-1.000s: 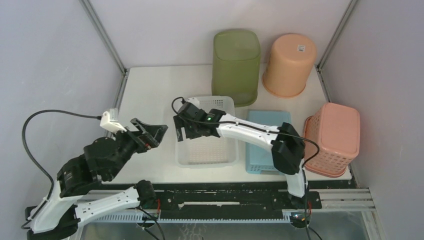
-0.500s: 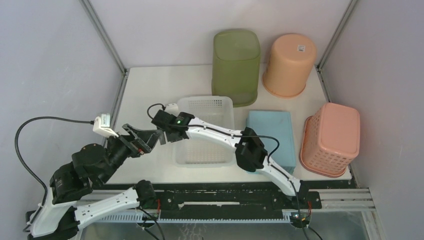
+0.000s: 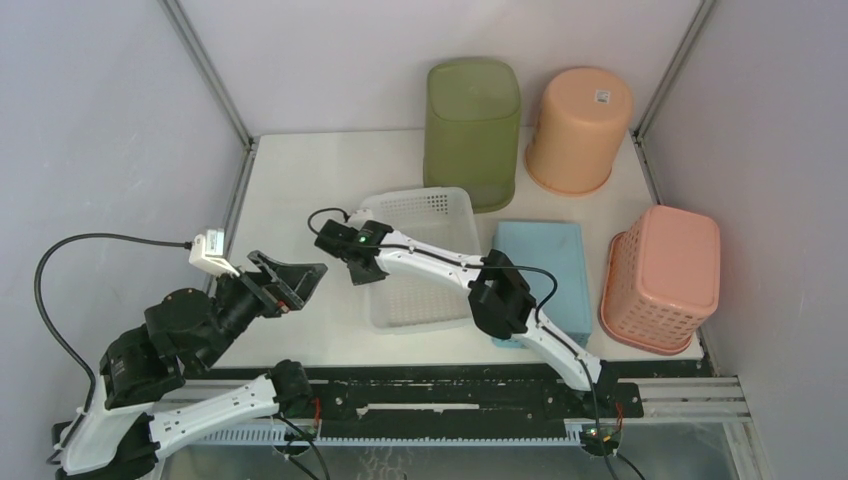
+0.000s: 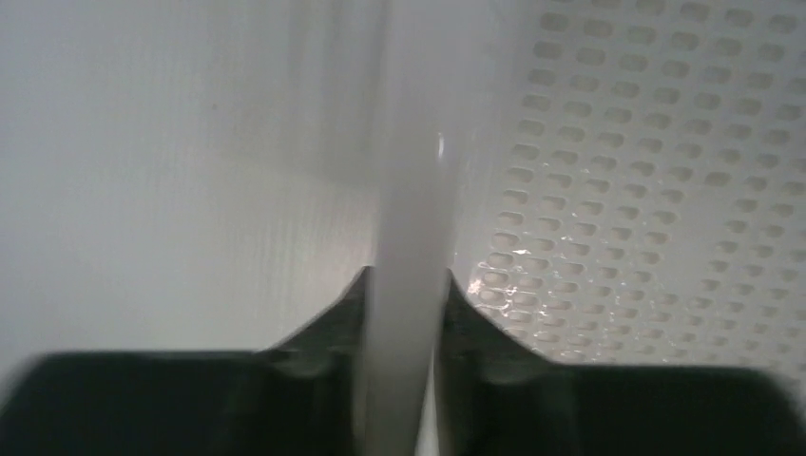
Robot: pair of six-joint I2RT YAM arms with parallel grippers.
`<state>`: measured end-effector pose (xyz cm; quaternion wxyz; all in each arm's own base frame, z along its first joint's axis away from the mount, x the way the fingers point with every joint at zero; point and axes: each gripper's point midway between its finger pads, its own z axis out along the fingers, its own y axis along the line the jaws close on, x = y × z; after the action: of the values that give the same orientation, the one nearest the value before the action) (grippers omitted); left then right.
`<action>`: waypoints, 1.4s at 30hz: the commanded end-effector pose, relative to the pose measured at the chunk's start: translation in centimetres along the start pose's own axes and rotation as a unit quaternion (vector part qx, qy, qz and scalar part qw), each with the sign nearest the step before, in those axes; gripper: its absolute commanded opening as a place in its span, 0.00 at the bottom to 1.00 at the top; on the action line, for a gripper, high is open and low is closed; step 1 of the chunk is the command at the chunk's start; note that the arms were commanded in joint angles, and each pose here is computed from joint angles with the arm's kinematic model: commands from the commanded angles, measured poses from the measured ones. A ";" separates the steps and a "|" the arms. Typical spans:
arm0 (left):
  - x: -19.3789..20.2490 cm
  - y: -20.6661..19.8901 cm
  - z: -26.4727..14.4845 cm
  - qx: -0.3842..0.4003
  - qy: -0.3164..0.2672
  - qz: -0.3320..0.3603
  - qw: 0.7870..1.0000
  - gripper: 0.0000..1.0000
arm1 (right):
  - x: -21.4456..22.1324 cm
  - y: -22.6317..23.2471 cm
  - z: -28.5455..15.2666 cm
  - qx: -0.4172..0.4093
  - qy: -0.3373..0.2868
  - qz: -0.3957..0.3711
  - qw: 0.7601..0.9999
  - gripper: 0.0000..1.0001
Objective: Turn the large container upside down
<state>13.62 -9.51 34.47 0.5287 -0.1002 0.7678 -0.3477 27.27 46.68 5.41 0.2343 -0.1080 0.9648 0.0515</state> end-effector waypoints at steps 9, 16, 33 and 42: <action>-0.1 -0.7 0.2 0.008 0.003 0.009 1.000 1.00 | -5.3 3.3 -12.3 -0.172 -0.061 0.007 0.983 0.00; -1.7 -1.1 -0.4 0.010 -0.017 0.006 1.000 1.00 | -9.4 4.8 -22.6 -0.376 -0.117 0.060 0.917 0.00; -2.0 -1.4 0.2 -0.003 -0.020 0.012 1.000 1.00 | -10.0 2.4 -19.8 -0.618 -0.090 0.255 0.738 0.00; -2.5 -1.5 0.0 -0.005 -0.023 0.012 1.000 1.00 | -13.0 2.7 -24.2 -0.773 -0.092 0.295 0.553 0.00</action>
<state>14.16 -9.96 35.23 0.5328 -0.0942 0.7722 -0.3331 28.37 49.39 25.10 0.1281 0.0733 0.6514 0.7443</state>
